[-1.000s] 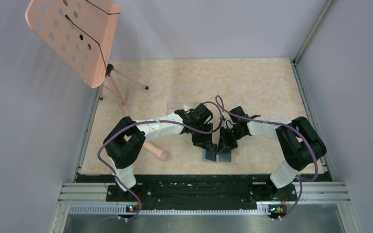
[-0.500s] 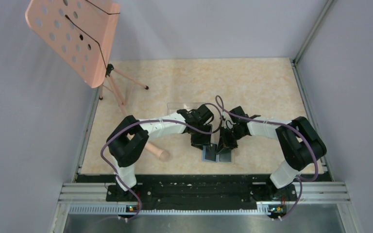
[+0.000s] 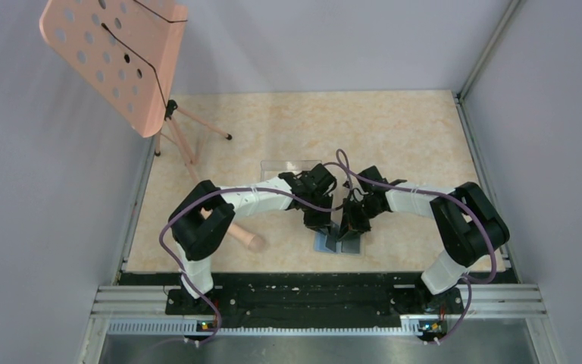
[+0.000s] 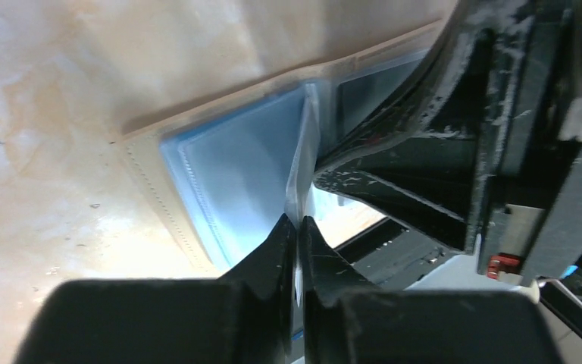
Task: Put the credit cards into the card holder
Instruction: Turn over the card slot in the card holder.
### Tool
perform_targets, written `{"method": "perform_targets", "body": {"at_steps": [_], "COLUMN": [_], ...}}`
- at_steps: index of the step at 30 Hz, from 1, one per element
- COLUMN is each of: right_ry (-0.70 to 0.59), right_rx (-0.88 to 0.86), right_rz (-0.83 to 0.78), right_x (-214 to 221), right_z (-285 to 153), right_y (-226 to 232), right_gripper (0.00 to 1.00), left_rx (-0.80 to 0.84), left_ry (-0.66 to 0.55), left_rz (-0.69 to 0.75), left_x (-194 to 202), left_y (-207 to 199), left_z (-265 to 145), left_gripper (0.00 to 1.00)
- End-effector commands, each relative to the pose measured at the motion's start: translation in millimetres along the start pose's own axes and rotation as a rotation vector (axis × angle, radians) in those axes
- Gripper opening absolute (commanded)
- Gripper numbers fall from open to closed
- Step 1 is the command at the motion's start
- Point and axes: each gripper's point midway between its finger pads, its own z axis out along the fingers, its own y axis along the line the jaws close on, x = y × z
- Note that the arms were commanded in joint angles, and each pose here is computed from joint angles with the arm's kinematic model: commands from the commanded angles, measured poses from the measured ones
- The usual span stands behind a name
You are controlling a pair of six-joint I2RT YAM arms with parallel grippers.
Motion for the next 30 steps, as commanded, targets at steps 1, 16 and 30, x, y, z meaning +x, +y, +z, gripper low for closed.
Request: {"method": "perform_targets", "body": {"at_steps": [1,16,30], "right_ry": [-0.029,-0.241,-0.33], "right_rx": [-0.032,-0.174,-0.121], "right_rz": [-0.037,0.005,0.03], "right_x": [-6.0,-41.6,-59.3], "right_z": [-6.1,-85.7,-122.3], "right_y": [14.6,49.3,28.6], "right_gripper": [0.0,0.0,0.0], "left_rx": [0.041,0.065,0.286], "left_ry": [-0.026,-0.019,0.054], "left_rz": [0.029,-0.003,0.027], "left_x": [-9.7,-14.0,-15.3], "left_y": [-17.6,-31.9,-76.0], "left_z": [-6.5,-16.8,3.8], "left_gripper": [0.0,0.27,0.41]}}
